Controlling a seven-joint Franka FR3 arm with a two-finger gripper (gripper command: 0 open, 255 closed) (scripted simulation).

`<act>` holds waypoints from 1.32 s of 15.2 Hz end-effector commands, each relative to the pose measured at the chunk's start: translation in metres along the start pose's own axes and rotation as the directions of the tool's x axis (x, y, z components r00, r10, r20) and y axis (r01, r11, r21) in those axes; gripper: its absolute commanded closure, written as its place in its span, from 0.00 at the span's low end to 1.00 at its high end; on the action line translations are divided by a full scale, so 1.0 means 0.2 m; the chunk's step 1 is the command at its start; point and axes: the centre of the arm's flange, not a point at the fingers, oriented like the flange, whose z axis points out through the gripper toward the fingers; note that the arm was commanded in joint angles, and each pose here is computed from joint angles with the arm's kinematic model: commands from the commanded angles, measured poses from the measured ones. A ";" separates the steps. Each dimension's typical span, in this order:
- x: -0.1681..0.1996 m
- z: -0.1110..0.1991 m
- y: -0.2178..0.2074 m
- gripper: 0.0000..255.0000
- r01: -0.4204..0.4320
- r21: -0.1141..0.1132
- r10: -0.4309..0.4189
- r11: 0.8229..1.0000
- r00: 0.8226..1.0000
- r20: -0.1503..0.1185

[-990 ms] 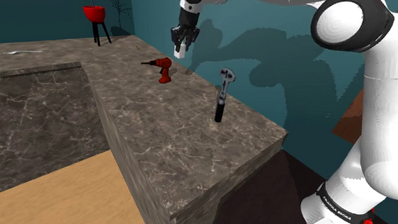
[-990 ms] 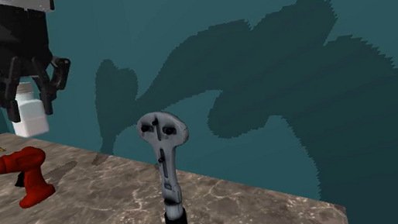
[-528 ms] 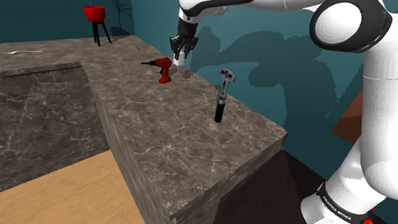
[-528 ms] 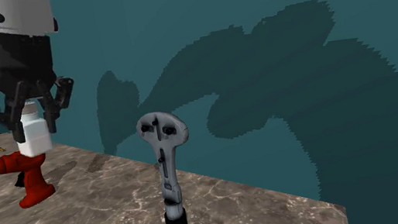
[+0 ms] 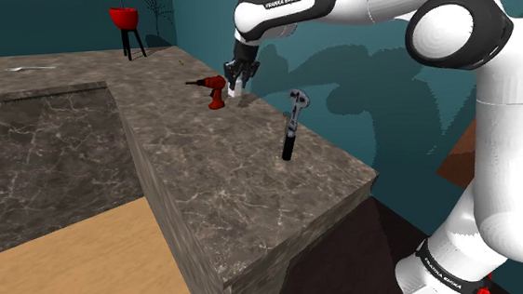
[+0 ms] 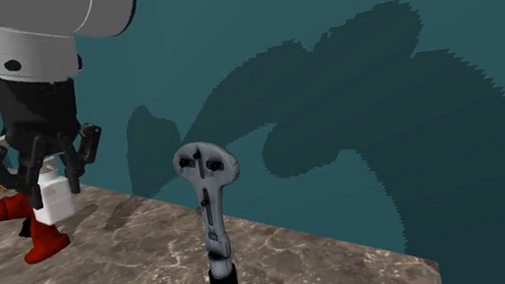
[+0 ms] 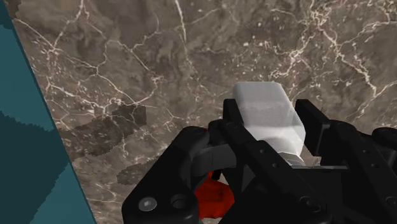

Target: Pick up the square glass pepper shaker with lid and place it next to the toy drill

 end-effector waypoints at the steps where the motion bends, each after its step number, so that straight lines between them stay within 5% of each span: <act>1: -0.01 0.05 0.00 1.00 0.000 0.000 0.000 1.000 1.000 0.000; 20: -0.14 0.54 0.02 1.00 0.000 0.000 0.000 1.000 1.000 0.000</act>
